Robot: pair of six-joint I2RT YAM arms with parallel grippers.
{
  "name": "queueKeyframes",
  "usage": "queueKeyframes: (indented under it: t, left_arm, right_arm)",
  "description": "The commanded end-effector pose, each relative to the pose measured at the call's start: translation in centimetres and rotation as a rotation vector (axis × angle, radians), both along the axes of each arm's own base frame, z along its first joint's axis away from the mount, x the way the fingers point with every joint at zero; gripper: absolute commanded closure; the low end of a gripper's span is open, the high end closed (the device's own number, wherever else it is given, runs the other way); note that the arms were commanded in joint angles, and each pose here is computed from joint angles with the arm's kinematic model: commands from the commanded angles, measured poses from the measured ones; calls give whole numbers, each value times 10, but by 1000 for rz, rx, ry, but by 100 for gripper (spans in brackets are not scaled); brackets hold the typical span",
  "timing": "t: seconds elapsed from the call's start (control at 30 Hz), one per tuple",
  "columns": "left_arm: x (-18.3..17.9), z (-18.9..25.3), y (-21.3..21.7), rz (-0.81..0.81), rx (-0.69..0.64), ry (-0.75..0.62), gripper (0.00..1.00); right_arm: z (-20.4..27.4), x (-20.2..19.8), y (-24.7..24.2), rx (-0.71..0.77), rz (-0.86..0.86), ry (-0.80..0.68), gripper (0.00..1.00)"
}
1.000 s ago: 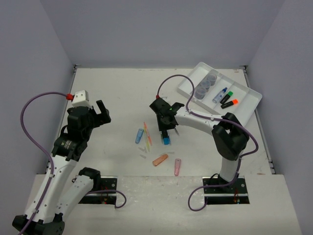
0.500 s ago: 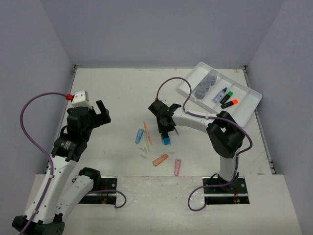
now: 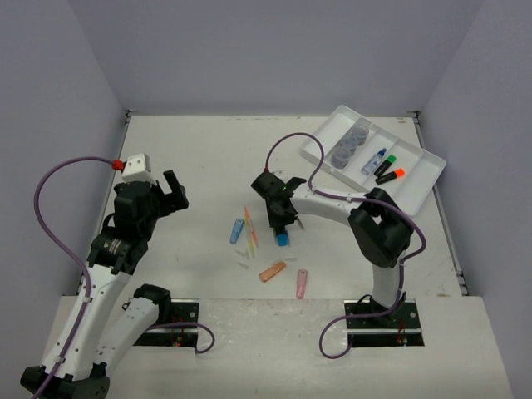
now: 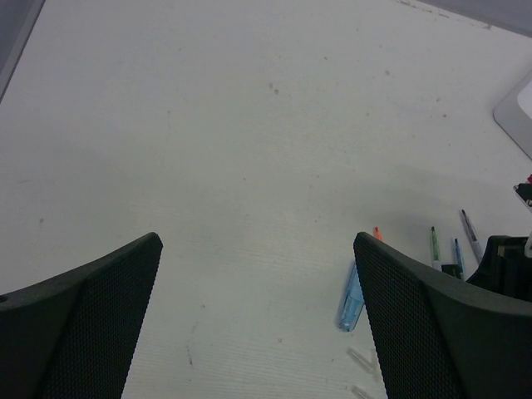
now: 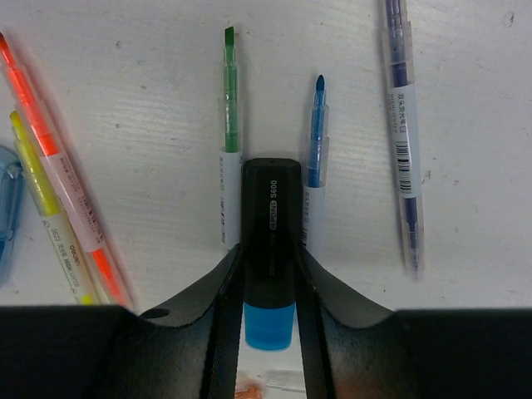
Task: Sort the stationery into containers
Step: Pick up the stationery from the center of the board.
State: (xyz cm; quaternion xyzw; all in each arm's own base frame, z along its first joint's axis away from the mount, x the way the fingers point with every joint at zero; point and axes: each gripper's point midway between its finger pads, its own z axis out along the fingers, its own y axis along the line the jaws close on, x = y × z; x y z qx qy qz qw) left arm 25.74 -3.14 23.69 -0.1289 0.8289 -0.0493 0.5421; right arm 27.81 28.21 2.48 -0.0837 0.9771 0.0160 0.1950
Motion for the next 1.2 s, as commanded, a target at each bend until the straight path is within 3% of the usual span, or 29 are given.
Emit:
queueKeyframes:
  t: [0.0,0.43,0.57,0.7,0.8,0.87,0.97,1.07,1.17]
  left_arm:
    - [2,8,0,2,-4,-38,0]
    - [2,10,0,3,-5,-44,0]
    - [1,10,1,4,-4,-45,0]
    - [1,11,0,3,-5,-48,0]
    - [1,11,1,4,-5,-47,0]
    - [1,11,1,5,-5,-47,0]
    - [1,11,1,4,-6,-48,0]
    - [1,11,1,4,-4,-47,0]
    - [0,11,1,3,-6,-49,0]
  right_arm:
    - [-11,-8,4,-9,-9,25,66]
    - [-17,-15,10,-7,5,45,70]
    - [-20,-16,11,-8,14,59,56]
    - [-23,-18,9,-16,14,68,54]
    - [-21,-18,11,-7,18,61,67]
    - [-13,-17,17,20,36,49,81]
    - [24,-10,28,97,66,-11,95]
    - [64,9,24,125,58,-101,98]
    - [103,41,-15,138,-29,-181,98]
